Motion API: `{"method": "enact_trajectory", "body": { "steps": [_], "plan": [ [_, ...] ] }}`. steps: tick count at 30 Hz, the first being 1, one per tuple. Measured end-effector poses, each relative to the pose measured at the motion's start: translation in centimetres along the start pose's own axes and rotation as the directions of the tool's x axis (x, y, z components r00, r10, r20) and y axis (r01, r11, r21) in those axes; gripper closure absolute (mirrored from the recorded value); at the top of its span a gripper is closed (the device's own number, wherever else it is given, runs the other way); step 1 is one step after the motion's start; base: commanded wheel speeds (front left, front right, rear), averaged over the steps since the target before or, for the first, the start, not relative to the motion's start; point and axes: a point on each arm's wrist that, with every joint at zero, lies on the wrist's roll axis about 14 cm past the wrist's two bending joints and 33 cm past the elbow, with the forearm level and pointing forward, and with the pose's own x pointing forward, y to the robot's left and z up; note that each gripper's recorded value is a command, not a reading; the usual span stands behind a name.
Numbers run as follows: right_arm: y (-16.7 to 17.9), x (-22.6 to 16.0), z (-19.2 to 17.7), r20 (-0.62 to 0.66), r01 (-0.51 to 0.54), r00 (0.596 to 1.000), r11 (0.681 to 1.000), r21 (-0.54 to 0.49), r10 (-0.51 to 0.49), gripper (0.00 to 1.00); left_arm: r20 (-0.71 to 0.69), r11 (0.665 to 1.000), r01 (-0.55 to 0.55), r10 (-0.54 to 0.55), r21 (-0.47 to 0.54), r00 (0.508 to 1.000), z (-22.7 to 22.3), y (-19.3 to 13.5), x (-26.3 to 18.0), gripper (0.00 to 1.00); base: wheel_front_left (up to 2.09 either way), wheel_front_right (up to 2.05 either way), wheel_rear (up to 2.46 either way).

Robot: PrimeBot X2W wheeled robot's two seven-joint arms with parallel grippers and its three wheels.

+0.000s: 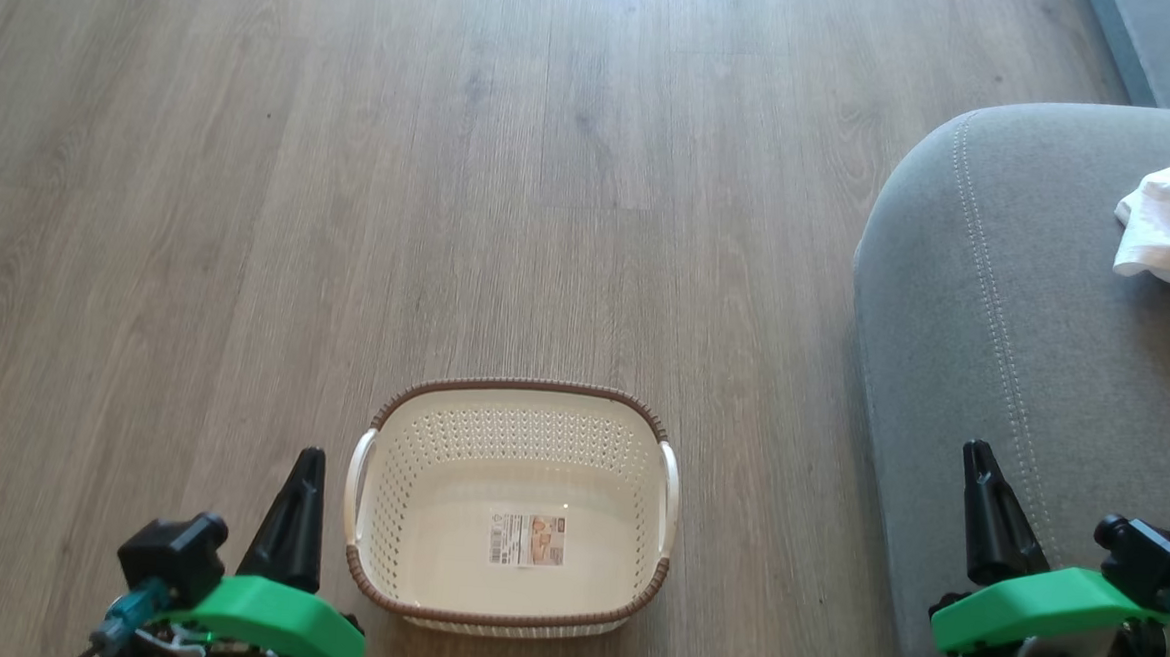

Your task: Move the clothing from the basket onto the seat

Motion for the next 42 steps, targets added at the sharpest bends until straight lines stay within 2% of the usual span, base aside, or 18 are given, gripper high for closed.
{"method": "enact_trajectory", "body": {
  "steps": [11, 25, 42],
  "plan": [
    [-0.5, -0.1, 0.0, -0.011, 0.031, 0.999, 0.994, 0.105, -0.030, 1.00, -0.031, 0.992, -0.034, 0.030, -0.118, 0.999, -0.4, 0.8, 0.1, 1.00, 0.00, 0.00, 0.00],
    [-1.2, -0.1, 0.1, -0.020, 0.066, 0.998, 0.971, 0.230, -0.063, 1.00, -0.048, 0.965, -0.050, 0.039, -0.258, 0.998, -0.3, 1.0, 0.5, 1.00, 0.00, 0.00, 0.00],
    [-1.3, 0.2, 0.4, -0.024, 0.083, 0.997, 0.917, 0.391, -0.080, 1.00, -0.089, 0.899, -0.090, 0.057, -0.430, 0.994, -0.8, 1.7, 0.7, 1.00, 0.00, 0.00, 0.00]
  ]
}}
